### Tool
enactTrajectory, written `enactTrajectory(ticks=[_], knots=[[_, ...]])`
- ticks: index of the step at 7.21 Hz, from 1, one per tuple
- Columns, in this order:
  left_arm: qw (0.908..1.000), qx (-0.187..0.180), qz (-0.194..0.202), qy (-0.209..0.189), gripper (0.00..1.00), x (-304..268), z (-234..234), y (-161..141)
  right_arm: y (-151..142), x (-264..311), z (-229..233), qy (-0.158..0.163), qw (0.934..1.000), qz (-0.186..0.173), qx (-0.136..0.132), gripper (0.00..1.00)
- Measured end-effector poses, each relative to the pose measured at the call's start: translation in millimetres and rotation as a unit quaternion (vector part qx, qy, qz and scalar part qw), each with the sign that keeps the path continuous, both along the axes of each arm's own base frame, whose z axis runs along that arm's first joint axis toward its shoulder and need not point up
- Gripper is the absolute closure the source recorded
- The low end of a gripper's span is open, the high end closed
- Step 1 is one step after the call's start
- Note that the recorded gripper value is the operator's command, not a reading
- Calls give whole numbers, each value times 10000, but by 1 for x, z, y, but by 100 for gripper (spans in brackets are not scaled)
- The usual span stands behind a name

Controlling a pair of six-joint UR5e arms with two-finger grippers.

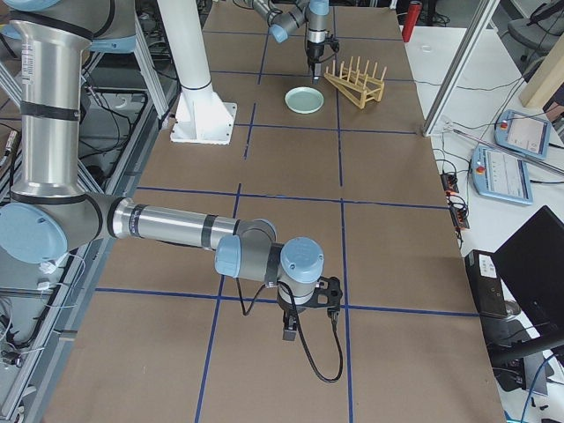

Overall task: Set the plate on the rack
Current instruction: 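Move the left gripper down to the edge of the pale green plate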

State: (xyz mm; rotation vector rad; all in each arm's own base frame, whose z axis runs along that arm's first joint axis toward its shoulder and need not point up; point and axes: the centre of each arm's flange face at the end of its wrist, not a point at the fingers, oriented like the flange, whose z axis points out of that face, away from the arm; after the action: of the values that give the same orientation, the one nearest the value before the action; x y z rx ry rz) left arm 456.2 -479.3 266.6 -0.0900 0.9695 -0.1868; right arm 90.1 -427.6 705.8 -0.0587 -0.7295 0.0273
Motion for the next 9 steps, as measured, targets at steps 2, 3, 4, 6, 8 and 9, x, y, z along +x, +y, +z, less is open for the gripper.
enactTrajectory(ticks=[2,3,4,6,8,9], knots=[[9993,-76,193,-310,11,66,-19,13,0,0,0,0,10000,0,-1,0],[9985,-94,288,-465,14,96,-21,19,0,0,0,0,10000,0,-2,0],[9980,-31,288,-565,15,113,-24,19,0,0,0,0,10000,0,-2,0],[9958,281,327,-804,19,121,-29,16,0,0,0,0,10000,0,-1,0],[9920,535,395,-1072,26,139,-27,28,0,0,0,0,10000,0,0,0],[9908,601,422,-1136,64,146,-25,35,0,0,0,0,10000,0,0,0]])
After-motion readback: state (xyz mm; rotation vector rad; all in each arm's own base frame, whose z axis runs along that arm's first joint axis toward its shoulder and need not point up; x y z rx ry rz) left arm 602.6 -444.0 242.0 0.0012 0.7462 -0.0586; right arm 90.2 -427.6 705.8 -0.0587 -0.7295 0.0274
